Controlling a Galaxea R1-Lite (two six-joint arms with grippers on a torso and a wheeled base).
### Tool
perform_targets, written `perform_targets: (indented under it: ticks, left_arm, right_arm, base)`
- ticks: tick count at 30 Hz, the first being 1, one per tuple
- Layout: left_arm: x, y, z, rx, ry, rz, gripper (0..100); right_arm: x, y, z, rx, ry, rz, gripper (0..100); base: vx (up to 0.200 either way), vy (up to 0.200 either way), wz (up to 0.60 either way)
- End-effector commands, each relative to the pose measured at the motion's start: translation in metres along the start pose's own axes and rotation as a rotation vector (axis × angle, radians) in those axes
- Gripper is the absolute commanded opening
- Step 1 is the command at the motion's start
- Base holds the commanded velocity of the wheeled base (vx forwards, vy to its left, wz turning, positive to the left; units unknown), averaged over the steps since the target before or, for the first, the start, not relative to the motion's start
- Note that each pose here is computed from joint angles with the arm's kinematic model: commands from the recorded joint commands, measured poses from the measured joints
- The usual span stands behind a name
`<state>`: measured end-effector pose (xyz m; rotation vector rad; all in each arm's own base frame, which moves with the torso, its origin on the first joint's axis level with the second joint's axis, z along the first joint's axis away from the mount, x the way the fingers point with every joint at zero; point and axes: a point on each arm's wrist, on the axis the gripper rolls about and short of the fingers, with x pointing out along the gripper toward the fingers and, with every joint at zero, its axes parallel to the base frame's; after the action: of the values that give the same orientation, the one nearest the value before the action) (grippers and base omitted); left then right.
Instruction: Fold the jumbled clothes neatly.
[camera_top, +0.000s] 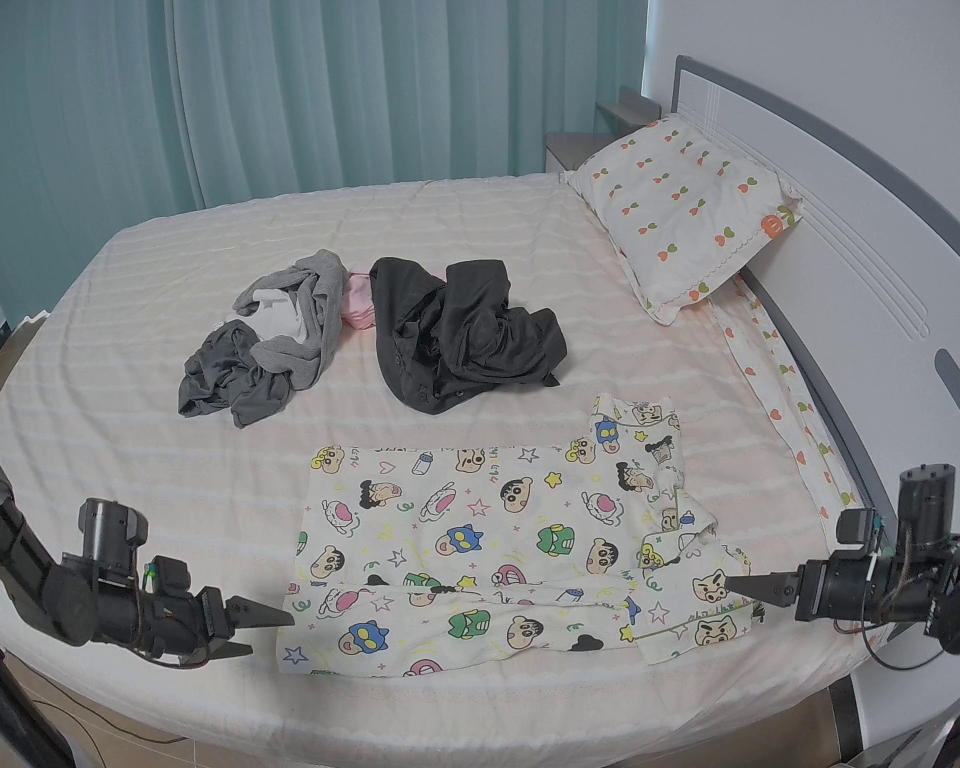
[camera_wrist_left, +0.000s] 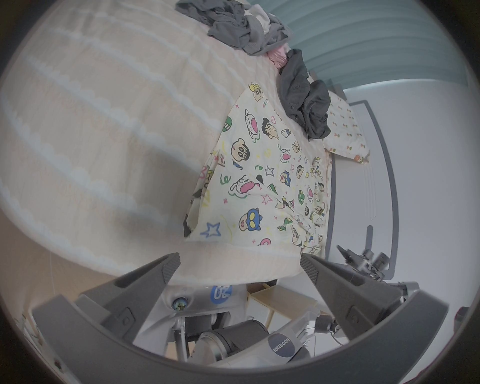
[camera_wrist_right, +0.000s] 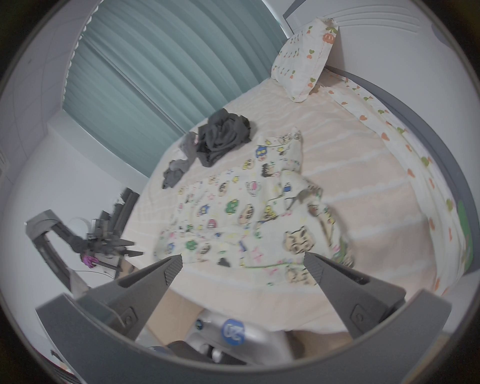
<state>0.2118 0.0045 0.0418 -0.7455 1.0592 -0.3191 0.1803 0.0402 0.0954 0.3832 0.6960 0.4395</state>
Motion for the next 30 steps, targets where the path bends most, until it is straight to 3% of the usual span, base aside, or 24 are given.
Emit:
perform_targets:
  ticks: [1,5,13,19,30]
  left_arm:
    - [-0.019,0.023,-0.036,-0.14,-0.001,-0.084,100]
    - [-0.024,0.019,-0.036,-0.133,-0.031,-0.096,100]
    - [-0.027,0.019,-0.038,-0.162,-0.012,-0.159,100]
    - [-0.027,0.02,-0.043,-0.17,0.006,-0.163,100]
    - [-0.028,0.02,-0.047,-0.171,0.012,-0.164,100]
  right_arm:
    - [0.059,-0.075,0.018,-0.023,0.119,-0.121,100]
    - [0.076,-0.087,0.019,-0.109,0.153,-0.115,100]
    - [0.097,-0.089,0.048,-0.208,0.095,-0.091,100]
    - [0.102,-0.082,0.04,-0.274,0.135,-0.061,100]
    - [0.108,-0.088,0.036,-0.287,0.155,0.0,100]
  base:
    - [0.0,0.0,0.0]
    - [0.0,0.0,0.0]
    - [0.0,0.0,0.0]
    - [0.0,0.0,0.0]
    - [0.0,0.0,0.0]
